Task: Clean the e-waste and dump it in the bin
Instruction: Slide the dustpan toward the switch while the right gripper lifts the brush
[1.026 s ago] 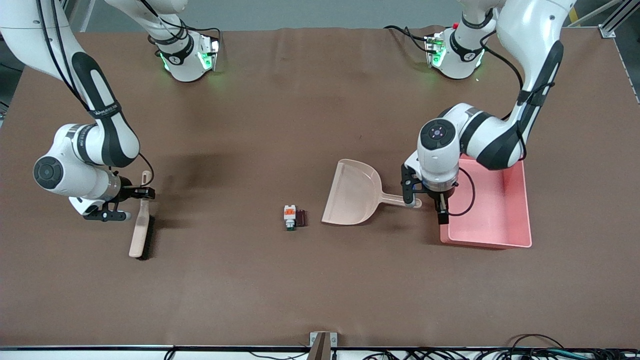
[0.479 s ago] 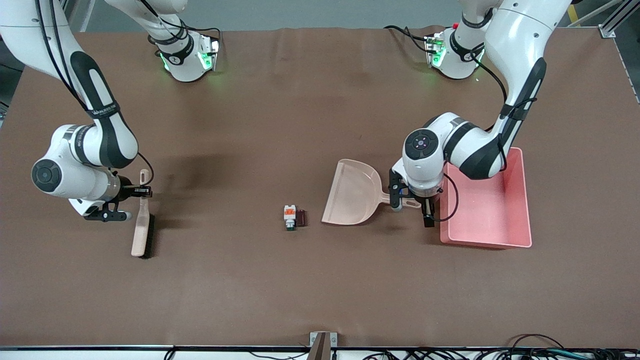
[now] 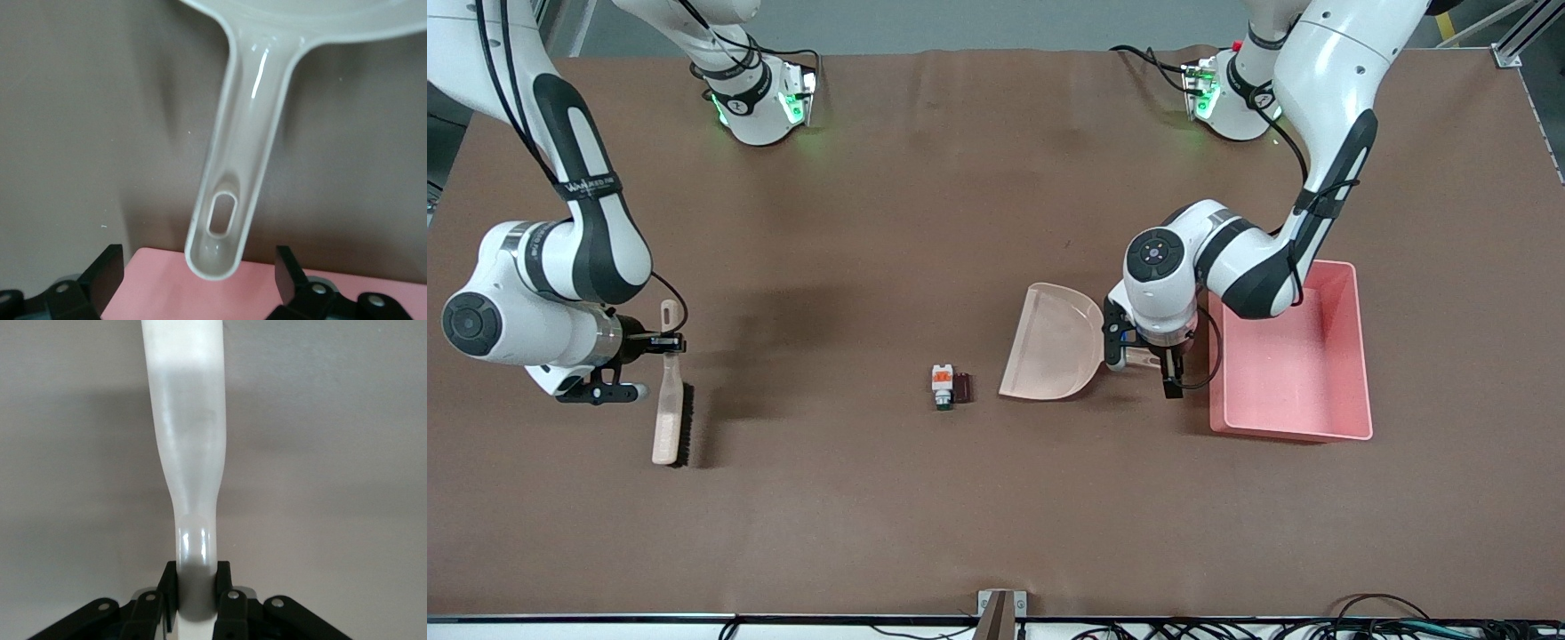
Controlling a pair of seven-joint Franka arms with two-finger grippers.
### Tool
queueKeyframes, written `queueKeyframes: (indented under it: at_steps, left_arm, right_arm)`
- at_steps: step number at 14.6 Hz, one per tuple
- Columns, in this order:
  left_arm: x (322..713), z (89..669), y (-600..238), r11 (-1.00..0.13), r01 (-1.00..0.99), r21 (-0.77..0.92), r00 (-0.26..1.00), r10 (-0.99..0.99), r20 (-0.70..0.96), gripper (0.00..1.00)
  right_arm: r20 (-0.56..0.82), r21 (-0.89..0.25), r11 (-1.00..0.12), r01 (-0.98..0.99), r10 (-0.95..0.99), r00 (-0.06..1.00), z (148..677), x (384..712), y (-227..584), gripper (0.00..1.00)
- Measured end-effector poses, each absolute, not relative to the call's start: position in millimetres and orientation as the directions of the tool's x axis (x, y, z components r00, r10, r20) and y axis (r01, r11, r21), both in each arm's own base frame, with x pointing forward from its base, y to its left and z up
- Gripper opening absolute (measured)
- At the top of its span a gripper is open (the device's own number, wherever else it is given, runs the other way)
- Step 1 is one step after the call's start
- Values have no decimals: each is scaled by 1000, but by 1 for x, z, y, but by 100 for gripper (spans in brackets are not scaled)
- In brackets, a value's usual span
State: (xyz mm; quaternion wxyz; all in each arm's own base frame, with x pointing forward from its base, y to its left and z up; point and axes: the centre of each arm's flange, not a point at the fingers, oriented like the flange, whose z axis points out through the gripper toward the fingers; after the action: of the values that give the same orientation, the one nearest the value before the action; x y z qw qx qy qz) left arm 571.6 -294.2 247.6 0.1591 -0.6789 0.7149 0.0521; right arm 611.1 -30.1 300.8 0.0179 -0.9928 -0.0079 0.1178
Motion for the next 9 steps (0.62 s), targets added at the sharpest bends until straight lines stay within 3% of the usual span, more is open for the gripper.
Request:
queueKeyframes:
  at_steps: [9]
  left_arm:
    - [550,207,-331,127,-987,-93,-89,-939,-333,100]
  right_arm:
    - [-280,-88,-995,50,73,957,316,603,54,26]
